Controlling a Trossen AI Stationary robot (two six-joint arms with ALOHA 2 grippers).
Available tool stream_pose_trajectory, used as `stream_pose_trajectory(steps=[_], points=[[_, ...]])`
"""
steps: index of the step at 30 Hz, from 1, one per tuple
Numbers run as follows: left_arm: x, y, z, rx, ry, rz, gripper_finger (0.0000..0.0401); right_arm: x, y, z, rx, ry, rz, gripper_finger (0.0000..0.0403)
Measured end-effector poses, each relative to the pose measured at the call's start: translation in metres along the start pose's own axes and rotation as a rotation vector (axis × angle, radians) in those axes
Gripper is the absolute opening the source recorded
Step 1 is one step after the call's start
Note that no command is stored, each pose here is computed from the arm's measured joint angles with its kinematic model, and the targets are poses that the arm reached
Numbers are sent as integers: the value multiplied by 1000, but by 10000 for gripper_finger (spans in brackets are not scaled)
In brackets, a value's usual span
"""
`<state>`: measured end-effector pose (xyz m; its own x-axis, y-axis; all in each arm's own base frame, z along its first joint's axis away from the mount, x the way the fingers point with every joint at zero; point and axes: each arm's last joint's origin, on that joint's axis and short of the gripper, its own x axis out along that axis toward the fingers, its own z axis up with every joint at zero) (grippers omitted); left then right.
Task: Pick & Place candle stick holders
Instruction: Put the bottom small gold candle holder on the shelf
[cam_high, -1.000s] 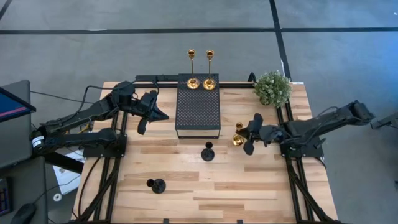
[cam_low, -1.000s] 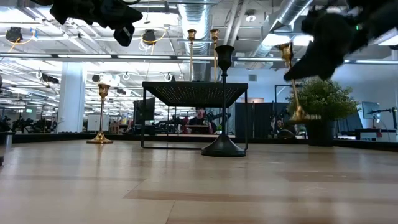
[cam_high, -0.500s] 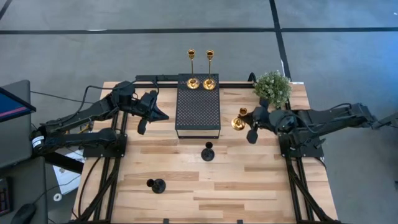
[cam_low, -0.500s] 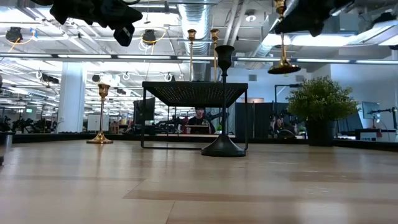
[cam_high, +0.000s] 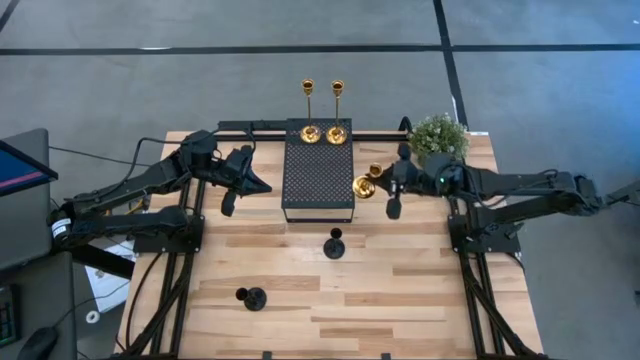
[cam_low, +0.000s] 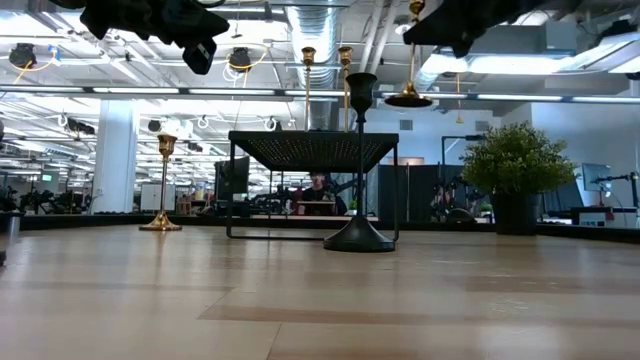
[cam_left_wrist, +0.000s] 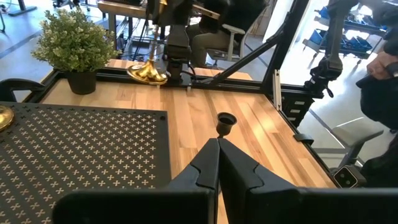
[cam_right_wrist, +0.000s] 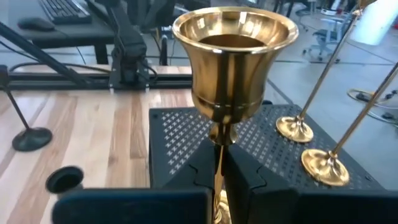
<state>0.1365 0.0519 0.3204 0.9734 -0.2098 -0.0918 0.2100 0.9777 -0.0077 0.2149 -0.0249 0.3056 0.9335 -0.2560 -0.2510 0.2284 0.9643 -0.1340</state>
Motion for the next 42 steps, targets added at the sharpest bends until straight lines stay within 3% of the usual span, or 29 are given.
stream_pose_trajectory(steps=[13, 20, 42], points=[[0, 0, 0, 0, 0, 0, 6, 33, -45, -6, 67, -68, 110, 2], [0, 0, 0, 0, 0, 0, 6, 55, -59, 6, 62, -55, 140, 1], [0, 0, 0, 0, 0, 1, 6, 107, -93, 2, 78, 60, 101, 1]])
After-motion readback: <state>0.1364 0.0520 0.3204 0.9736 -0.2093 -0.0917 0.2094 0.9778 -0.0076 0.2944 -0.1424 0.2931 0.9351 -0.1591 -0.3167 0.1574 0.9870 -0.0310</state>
